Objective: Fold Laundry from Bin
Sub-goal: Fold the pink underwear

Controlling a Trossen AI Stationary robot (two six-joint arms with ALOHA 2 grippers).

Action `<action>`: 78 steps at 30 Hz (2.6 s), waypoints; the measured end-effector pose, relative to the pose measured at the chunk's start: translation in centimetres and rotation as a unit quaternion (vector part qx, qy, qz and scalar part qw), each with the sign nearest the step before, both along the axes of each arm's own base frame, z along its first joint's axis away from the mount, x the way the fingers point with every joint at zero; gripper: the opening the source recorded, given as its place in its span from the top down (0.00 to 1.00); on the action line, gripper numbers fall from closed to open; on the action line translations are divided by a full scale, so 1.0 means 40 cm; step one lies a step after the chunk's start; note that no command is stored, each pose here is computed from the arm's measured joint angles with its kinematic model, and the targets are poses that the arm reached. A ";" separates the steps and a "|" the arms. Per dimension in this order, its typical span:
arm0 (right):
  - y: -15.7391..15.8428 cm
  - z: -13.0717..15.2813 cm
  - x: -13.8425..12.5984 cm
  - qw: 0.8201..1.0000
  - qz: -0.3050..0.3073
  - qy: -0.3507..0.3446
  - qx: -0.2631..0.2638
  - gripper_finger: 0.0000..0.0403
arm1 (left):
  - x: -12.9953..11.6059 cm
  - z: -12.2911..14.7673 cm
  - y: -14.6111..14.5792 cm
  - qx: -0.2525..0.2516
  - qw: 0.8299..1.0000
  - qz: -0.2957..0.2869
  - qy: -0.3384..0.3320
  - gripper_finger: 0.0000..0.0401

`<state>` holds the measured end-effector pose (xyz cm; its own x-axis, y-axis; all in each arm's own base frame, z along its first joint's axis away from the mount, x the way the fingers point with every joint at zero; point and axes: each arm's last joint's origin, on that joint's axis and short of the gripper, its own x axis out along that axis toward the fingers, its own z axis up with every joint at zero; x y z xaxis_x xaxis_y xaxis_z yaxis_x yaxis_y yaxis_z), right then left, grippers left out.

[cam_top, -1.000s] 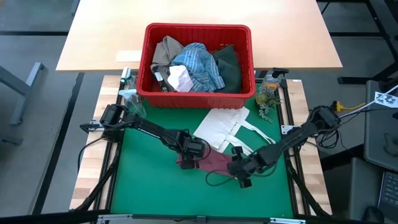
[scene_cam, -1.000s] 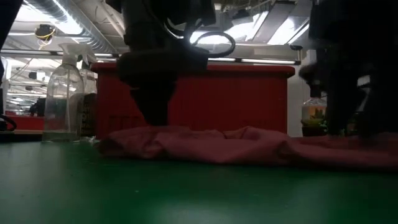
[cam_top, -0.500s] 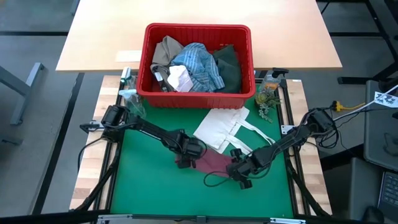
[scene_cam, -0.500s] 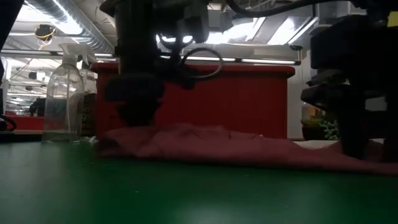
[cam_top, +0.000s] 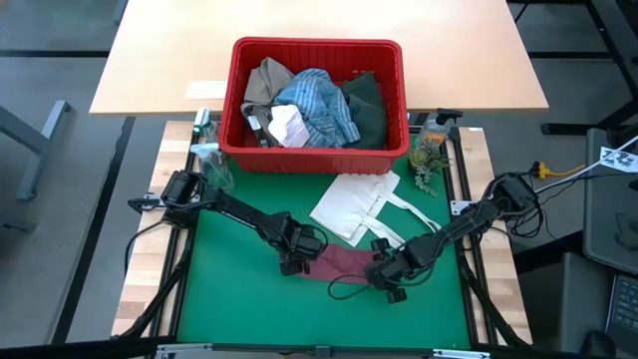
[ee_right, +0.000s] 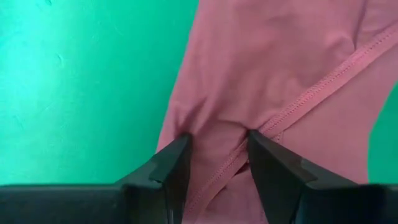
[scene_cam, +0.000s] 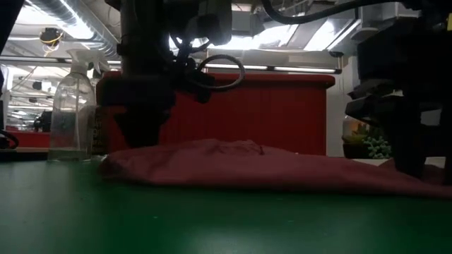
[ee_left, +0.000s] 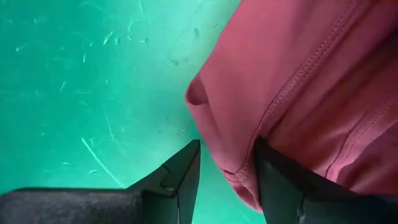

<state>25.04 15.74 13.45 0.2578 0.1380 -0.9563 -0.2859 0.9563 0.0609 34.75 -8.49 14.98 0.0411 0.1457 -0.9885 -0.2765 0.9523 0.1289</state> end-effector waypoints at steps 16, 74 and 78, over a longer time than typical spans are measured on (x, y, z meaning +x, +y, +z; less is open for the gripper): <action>-0.007 0.065 -0.010 0.999 -0.002 -0.043 0.024 0.60 | 0.010 0.005 0.010 -0.037 0.998 0.046 -0.008 0.69; -0.014 0.073 -0.019 0.999 -0.003 -0.032 0.014 0.60 | 0.212 0.169 -0.010 -0.137 0.920 0.184 -0.317 0.92; -0.014 0.073 -0.020 0.999 -0.003 -0.031 0.012 0.60 | 0.218 0.162 -0.011 -0.134 0.921 0.176 -0.321 0.92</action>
<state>24.26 15.18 16.36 0.3165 0.1598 -0.9350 -0.2840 0.9564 0.0673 43.47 -8.91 21.45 0.6272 0.0162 -0.7787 -0.5107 0.7634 -0.3955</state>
